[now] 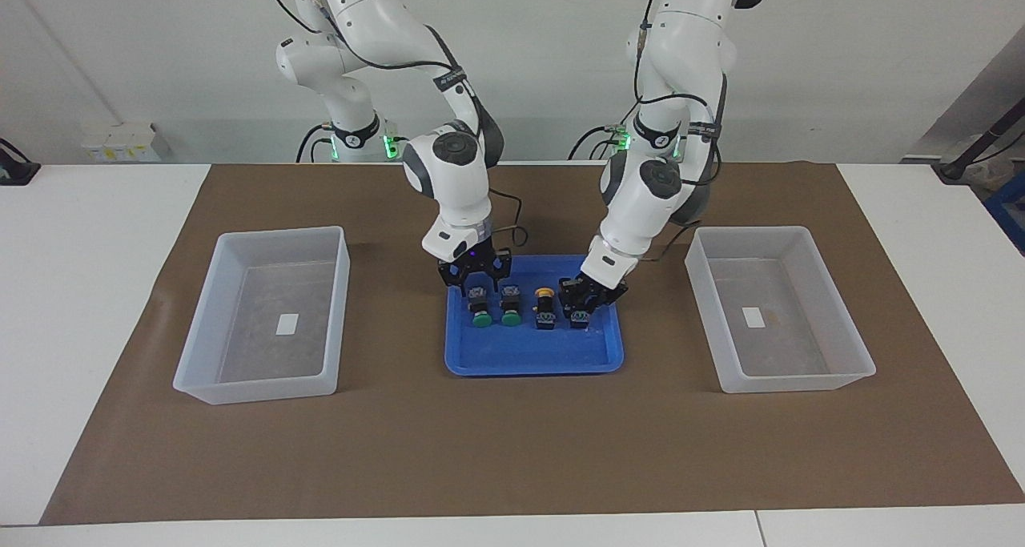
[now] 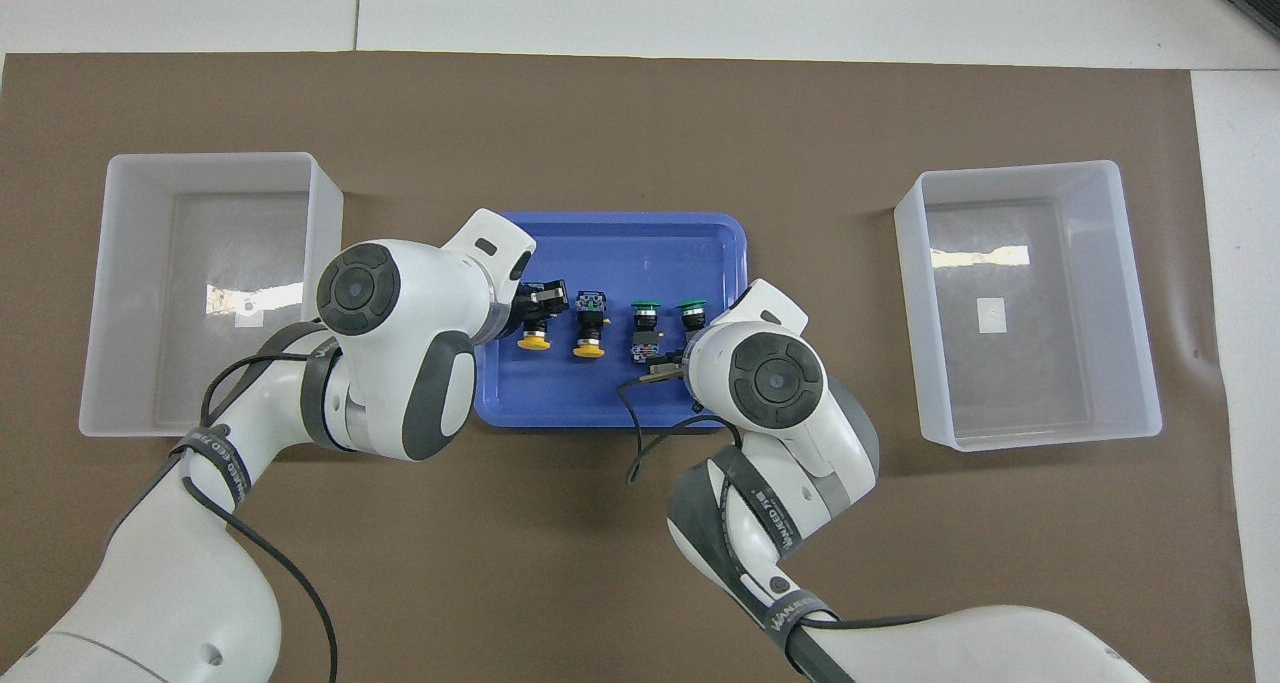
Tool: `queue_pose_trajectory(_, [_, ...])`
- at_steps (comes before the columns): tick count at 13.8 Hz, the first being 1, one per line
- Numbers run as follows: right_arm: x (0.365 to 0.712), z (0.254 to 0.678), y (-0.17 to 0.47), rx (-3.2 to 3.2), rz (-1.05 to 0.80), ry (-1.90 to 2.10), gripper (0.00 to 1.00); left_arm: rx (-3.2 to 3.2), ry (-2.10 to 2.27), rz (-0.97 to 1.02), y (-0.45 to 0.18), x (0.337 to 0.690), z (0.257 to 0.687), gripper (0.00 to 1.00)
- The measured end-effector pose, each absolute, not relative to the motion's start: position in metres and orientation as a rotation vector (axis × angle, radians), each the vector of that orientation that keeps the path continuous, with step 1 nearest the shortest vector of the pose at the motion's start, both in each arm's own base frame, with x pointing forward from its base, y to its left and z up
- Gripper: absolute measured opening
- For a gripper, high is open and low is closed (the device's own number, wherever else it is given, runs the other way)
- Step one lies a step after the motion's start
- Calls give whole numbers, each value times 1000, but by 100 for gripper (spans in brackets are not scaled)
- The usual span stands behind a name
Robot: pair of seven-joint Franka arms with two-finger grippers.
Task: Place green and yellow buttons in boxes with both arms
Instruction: 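Carry the yellow button to the near box while the right gripper carries green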
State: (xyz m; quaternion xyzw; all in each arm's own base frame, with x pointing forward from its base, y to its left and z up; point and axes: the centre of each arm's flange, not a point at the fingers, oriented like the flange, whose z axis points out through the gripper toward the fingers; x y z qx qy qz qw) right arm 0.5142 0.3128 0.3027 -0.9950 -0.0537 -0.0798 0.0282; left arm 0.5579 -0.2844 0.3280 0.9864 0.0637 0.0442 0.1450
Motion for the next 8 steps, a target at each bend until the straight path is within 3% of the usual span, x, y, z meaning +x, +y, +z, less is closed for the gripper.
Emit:
queue_pose_trajectory(1, [514,303,313,-3074,-250,-171,53,2840,191,105,-280,567,342,44])
queue_pose_trajectory(2, [514,303,313,-3076,-251,-152,51,2838,200,85,-272,576,360,44])
queue_pose_trajectory(3, [514,303,313,-3078,-255,-114,42,2840,208,75,-262,583,376,44])
queue_pose_trajectory(8, [522,341,305,-3052,-346,-12,39,2949,213,66,-196,610,450,44])
